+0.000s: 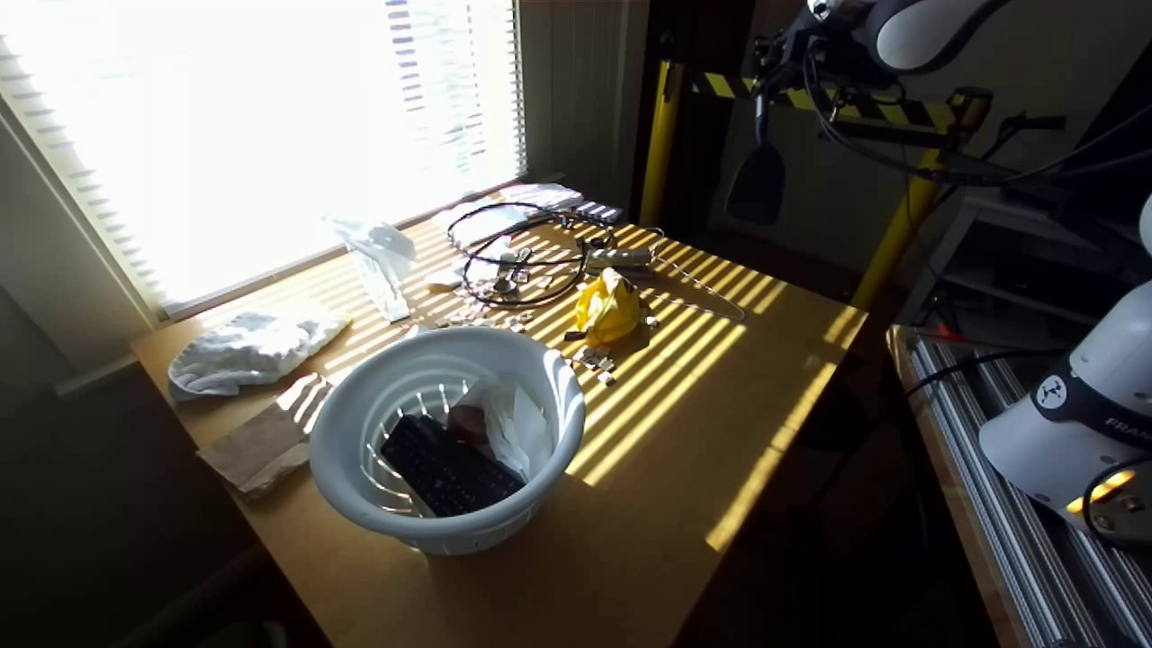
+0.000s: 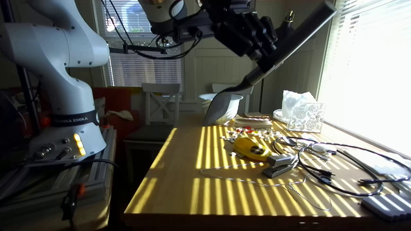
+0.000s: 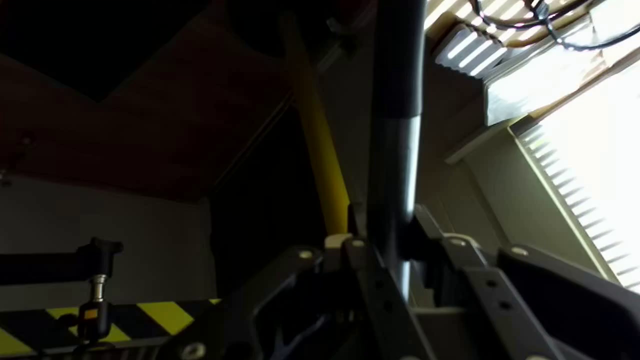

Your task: Move the black spatula to the right.

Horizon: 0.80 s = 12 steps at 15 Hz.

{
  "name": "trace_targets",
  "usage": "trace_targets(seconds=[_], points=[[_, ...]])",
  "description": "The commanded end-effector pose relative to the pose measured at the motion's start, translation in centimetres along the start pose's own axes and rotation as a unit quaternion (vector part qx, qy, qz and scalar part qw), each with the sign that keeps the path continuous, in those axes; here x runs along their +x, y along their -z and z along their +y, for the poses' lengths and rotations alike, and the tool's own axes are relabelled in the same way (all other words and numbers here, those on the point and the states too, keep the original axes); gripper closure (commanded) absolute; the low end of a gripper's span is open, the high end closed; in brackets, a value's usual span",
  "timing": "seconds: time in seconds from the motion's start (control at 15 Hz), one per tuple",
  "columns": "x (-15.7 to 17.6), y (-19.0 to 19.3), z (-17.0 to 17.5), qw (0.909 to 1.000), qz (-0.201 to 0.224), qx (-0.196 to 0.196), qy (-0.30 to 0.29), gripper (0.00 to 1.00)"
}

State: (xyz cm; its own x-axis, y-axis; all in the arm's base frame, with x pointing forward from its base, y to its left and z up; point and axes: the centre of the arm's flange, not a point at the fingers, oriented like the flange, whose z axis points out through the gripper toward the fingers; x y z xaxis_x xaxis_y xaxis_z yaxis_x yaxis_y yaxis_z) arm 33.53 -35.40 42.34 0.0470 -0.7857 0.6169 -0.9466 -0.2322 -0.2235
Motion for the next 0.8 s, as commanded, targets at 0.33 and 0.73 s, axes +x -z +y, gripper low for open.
trace_targets(seconds=[0.33, 0.73], points=[[-9.3, 3.5, -10.7, 0.9764, 0.134, -0.168, -0.010, 0.94], [-12.6, 2.2, -11.2, 0.9273, 0.240, -0.287, 0.015, 0.94]])
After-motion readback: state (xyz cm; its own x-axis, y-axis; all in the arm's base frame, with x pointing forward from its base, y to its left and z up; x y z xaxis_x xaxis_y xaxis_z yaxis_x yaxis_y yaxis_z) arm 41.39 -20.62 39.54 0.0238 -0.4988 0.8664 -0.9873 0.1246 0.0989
